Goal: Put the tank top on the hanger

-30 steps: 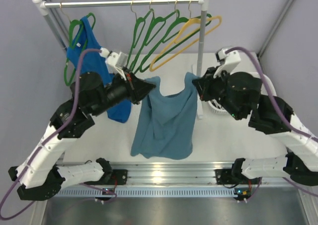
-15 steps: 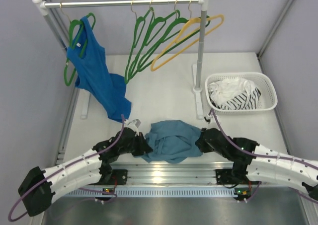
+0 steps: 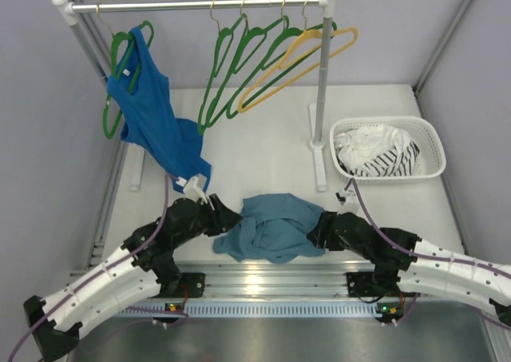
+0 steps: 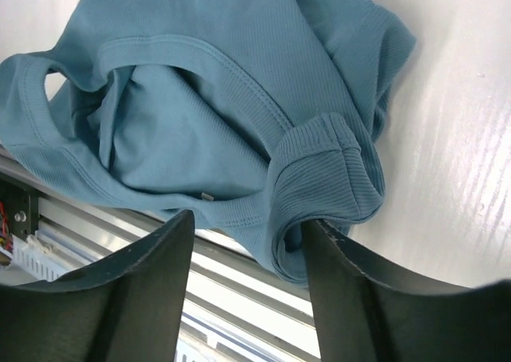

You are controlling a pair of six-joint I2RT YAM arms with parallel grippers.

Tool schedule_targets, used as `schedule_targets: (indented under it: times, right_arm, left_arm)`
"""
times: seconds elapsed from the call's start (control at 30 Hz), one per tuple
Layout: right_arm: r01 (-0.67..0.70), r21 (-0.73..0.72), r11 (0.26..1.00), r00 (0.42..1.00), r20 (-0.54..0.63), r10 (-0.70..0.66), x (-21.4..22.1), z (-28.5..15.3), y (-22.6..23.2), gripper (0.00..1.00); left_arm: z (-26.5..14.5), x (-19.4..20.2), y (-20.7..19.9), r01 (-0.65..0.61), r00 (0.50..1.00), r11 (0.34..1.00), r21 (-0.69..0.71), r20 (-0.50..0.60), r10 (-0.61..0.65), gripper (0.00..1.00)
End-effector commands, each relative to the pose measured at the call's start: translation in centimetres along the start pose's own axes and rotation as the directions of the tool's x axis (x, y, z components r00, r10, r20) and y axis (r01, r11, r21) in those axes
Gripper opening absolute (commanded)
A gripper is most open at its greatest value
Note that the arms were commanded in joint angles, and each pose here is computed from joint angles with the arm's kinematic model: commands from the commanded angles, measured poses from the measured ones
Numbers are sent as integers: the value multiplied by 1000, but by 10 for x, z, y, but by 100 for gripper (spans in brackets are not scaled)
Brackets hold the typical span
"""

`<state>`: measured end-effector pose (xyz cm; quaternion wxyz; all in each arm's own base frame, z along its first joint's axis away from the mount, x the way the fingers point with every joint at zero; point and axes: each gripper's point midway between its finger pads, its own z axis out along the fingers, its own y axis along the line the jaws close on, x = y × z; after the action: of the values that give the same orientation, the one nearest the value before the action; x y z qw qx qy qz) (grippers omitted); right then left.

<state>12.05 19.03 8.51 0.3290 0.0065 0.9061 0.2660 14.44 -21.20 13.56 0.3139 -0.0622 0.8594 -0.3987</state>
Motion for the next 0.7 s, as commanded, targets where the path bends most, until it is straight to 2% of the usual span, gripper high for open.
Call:
schedule_targets:
  times: [0.0,0.07,0.23,0.4,0.5,0.6,0.67]
  right_arm:
    - [-30,6,1000,999,38,30,-14,-10,6,57]
    - [-28,27,999,999,34,27,-16,-13,5,59]
    - [-23,81,996,999,33,20,-21,-19,-1,67]
    - [-37,105,994,997,69,29,-30,-27,-6,69]
    - [-50,121,991,995,92,38,-36,-33,-9,69]
    - [-52,111,992,993,112,39,-43,-37,-6,68]
    - [-42,113,993,992,119,28,-47,-38,-4,68]
  left_arm:
    - [-29,-40,-1,-47,988,993,-104,144,62,47]
    - [-41,-58,-6,-64,975,990,-128,205,89,48]
    - [-71,-85,-13,-99,950,978,-184,276,148,48]
    - [-121,-126,-49,-149,887,982,-117,423,185,49]
    - [-151,-151,-81,-215,836,975,-60,505,216,49]
    - [-177,-180,-118,-309,756,951,-25,600,262,50]
    - [-192,-207,-142,-362,684,930,-63,660,311,51]
